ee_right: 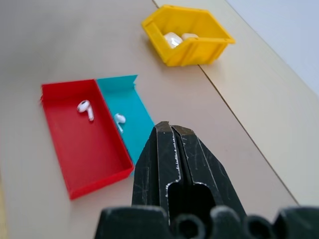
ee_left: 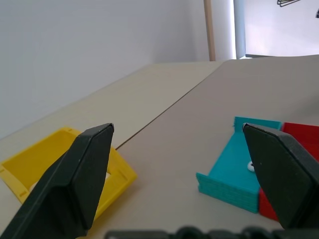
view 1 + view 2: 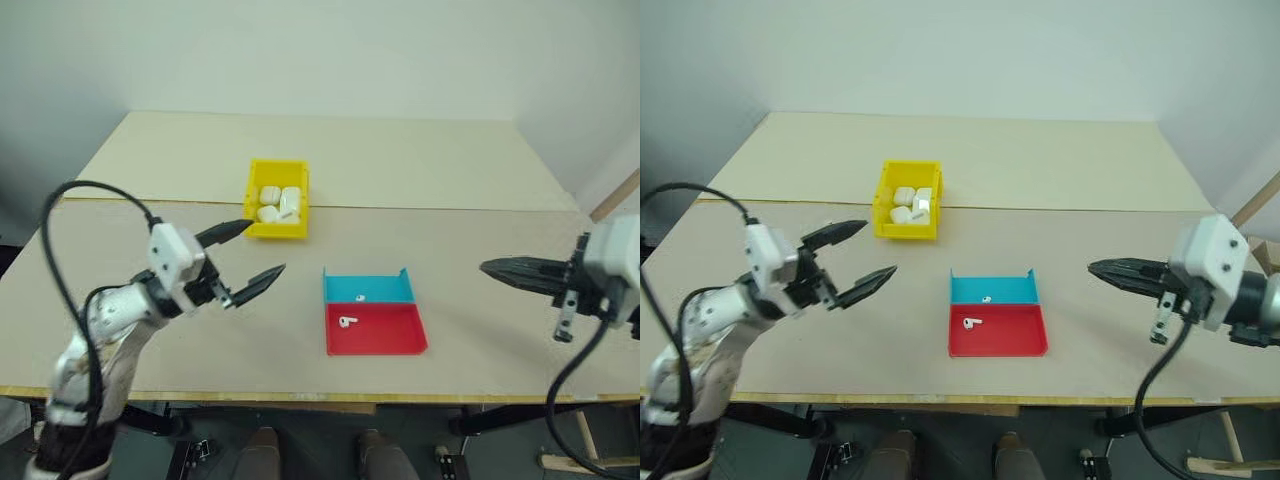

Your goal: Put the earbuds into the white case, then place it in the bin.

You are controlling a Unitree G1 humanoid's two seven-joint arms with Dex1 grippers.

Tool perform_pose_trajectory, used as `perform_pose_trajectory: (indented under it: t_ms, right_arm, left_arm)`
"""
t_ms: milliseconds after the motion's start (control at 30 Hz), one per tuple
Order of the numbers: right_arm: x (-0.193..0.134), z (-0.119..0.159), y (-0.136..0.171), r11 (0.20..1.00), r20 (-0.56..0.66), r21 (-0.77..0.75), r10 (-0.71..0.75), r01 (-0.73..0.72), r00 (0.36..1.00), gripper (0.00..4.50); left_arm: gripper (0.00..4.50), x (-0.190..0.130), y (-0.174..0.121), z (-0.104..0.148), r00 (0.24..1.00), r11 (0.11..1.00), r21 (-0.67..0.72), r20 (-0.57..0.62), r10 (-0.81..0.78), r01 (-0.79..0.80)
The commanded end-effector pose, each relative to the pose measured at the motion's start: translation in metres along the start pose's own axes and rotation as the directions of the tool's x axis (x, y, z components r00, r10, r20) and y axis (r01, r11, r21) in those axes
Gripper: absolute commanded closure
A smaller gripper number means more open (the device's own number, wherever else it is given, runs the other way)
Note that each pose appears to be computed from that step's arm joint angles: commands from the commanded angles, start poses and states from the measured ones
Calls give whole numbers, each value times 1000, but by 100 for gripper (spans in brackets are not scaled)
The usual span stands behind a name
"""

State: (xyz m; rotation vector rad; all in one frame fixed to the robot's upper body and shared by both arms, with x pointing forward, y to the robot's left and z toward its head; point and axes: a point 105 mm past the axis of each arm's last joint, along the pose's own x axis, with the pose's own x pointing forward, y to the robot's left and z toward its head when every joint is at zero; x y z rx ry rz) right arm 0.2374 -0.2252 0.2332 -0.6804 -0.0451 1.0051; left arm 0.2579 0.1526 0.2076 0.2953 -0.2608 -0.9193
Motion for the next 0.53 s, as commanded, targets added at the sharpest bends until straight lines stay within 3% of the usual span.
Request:
perform_pose_trajectory:
  t_ms: [33, 133, 300, 533]
  right_arm:
    - [-13, -1, -9, 996, -7, -85, 23, -24, 1000, 450]
    - [-17, -3, -23, 996, 8, -84, 18, -17, 1000, 450]
    - [-17, -15, -18, 986, -28, -83, 140, -142, 990, 450]
    - [-9, -26, -25, 988, -30, -73, 134, -136, 990, 450]
  left_arm:
    - [2, -14, -12, 20, 999, 999, 27, 15, -28, 28]
    - [2, -26, -19, 27, 1000, 1000, 17, 11, -26, 26]
    - [2, -35, -19, 29, 999, 999, 36, -27, 18, -17]
    - [2, -32, -26, 27, 1000, 1000, -21, -9, -8, 8]
